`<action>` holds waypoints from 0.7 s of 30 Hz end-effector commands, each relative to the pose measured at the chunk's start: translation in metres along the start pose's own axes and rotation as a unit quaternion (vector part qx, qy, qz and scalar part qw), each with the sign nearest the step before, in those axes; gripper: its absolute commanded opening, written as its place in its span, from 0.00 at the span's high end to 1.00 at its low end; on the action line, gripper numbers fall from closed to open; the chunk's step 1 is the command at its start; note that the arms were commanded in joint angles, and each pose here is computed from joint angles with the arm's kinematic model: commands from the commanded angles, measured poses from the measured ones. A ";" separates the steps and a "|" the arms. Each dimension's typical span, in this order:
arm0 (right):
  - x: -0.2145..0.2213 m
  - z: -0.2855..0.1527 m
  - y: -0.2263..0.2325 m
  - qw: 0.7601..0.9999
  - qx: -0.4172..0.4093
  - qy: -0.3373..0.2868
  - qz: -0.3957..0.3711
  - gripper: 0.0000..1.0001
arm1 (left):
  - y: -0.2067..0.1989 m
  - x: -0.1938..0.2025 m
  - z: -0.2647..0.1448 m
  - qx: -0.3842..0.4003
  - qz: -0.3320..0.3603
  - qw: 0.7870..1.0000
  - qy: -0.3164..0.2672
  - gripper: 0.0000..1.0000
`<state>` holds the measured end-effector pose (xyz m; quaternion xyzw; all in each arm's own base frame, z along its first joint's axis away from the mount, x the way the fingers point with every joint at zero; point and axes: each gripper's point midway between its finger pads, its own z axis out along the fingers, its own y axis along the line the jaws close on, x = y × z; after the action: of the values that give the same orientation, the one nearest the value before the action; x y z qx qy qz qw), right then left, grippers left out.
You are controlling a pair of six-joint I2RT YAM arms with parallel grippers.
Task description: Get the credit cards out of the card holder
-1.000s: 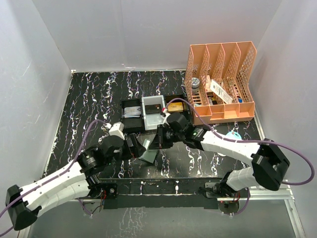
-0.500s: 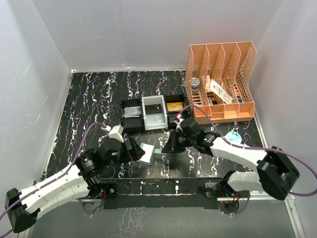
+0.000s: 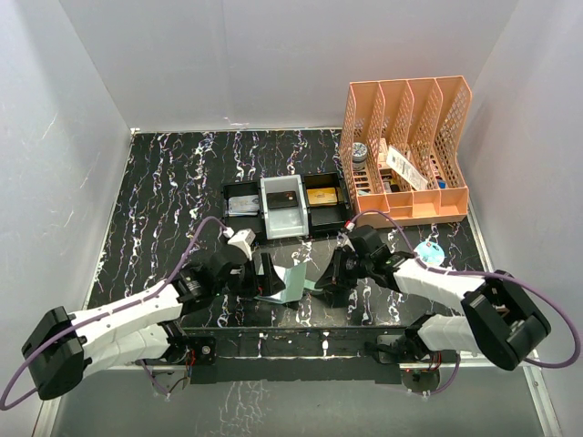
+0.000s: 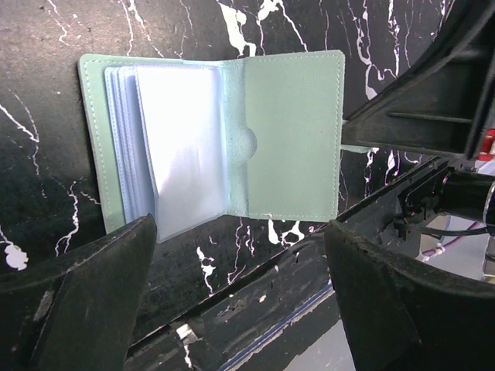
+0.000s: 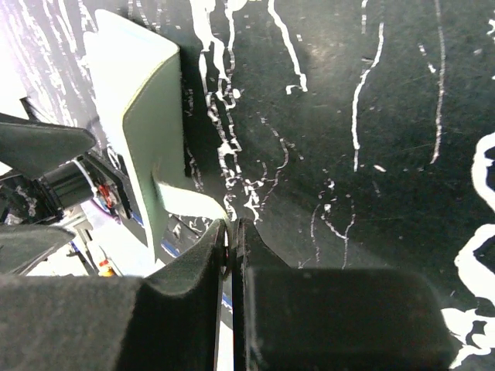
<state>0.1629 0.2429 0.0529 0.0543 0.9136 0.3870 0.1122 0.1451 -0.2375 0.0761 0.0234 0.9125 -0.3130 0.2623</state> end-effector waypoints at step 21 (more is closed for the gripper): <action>-0.003 0.005 -0.023 0.999 0.039 -0.008 0.013 1.00 | -0.003 -0.007 0.018 -0.026 -0.048 0.998 -0.001 0.19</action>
<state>0.1605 0.2327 0.0275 0.0701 0.9301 0.3490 0.0903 0.1484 -0.2444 0.0536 -0.0189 0.9265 -0.2970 0.2302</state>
